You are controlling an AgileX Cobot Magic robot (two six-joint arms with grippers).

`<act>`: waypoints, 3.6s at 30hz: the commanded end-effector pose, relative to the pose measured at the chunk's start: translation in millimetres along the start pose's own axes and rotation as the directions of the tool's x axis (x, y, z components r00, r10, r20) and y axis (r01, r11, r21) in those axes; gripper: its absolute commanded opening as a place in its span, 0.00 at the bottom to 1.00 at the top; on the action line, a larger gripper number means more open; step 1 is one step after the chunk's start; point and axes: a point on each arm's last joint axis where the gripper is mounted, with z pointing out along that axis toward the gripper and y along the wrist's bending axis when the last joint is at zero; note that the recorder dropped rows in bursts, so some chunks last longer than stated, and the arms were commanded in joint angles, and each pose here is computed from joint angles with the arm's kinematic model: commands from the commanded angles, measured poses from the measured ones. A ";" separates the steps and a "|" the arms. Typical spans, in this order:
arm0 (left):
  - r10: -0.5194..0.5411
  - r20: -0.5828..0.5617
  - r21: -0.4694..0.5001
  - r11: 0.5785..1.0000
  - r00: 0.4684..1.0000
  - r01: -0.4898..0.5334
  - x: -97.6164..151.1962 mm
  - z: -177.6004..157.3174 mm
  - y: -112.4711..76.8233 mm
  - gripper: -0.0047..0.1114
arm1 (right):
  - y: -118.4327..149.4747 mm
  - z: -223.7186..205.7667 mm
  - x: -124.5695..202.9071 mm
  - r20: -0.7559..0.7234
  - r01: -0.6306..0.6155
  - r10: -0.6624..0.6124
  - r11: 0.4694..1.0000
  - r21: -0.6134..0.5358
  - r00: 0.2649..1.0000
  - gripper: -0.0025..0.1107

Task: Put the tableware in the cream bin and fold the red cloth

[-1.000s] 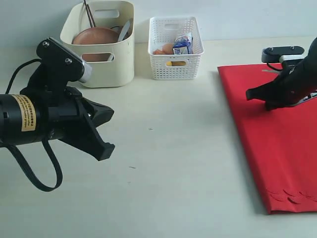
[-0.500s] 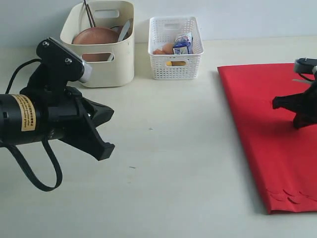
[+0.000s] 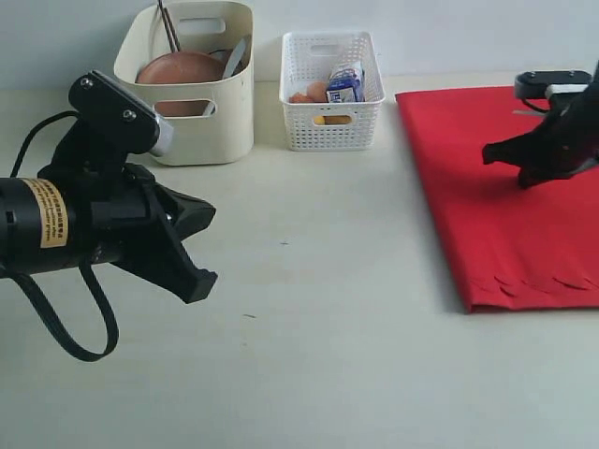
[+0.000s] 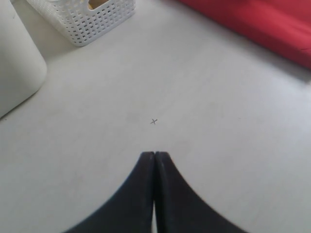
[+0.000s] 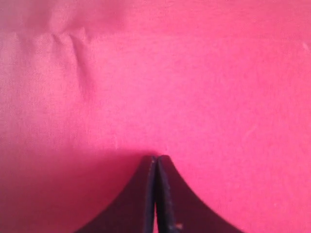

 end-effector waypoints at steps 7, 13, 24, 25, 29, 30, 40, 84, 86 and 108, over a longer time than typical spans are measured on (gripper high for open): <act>-0.005 0.009 0.002 1.000 1.000 0.005 0.6 -0.6 0.0 0.05 | 48.3 40.0 -56.1 -0.063 0.151 -0.154 0.988 -0.042 0.986 0.02; -0.005 0.009 0.002 1.000 1.000 0.005 0.6 -0.6 0.0 0.05 | 46.2 20.1 -79.9 -0.025 0.180 -0.181 0.984 -0.012 0.983 0.02; -0.005 0.009 0.002 1.000 1.000 0.005 0.6 -0.6 0.0 0.05 | 35.4 -93.2 -101.8 0.083 0.089 -0.091 0.996 0.019 0.992 0.02; -0.005 0.009 0.002 1.000 1.000 0.005 0.6 -0.6 0.0 0.05 | 34.7 -106.4 -101.1 0.087 0.089 -0.091 0.996 0.026 0.992 0.02; -0.005 0.009 0.002 1.000 1.000 0.005 0.6 -0.6 0.0 0.05 | 33.7 -155.4 -89.1 0.177 0.073 -0.077 0.997 0.030 0.981 0.02; -0.005 0.009 0.002 1.000 1.000 0.005 0.6 -0.6 0.0 0.05 | 33.6 -164.6 -85.2 0.211 0.063 -0.067 0.998 0.028 0.975 0.02; -0.003 0.009 0.002 1.000 1.000 0.002 0.6 -0.6 0.0 0.05 | 30.8 -245.3 13.7 0.558 -0.053 0.089 0.995 -0.079 0.825 0.02; -0.003 0.009 0.002 1.000 1.000 0.002 0.6 -0.6 0.0 0.05 | 8.7 -223.7 290.1 0.926 -0.129 0.187 0.980 -0.152 0.327 0.02; -0.003 0.009 0.002 1.000 1.000 0.002 0.6 -0.6 0.0 0.05 | 7.0 -220.7 291.4 0.917 -0.161 0.182 0.978 -0.132 0.355 0.02; -0.002 0.010 0.002 1.000 1.000 0.002 0.6 -0.6 0.0 0.05 | 6.6 -214.6 294.2 0.894 -0.149 0.117 0.987 -0.057 0.432 0.02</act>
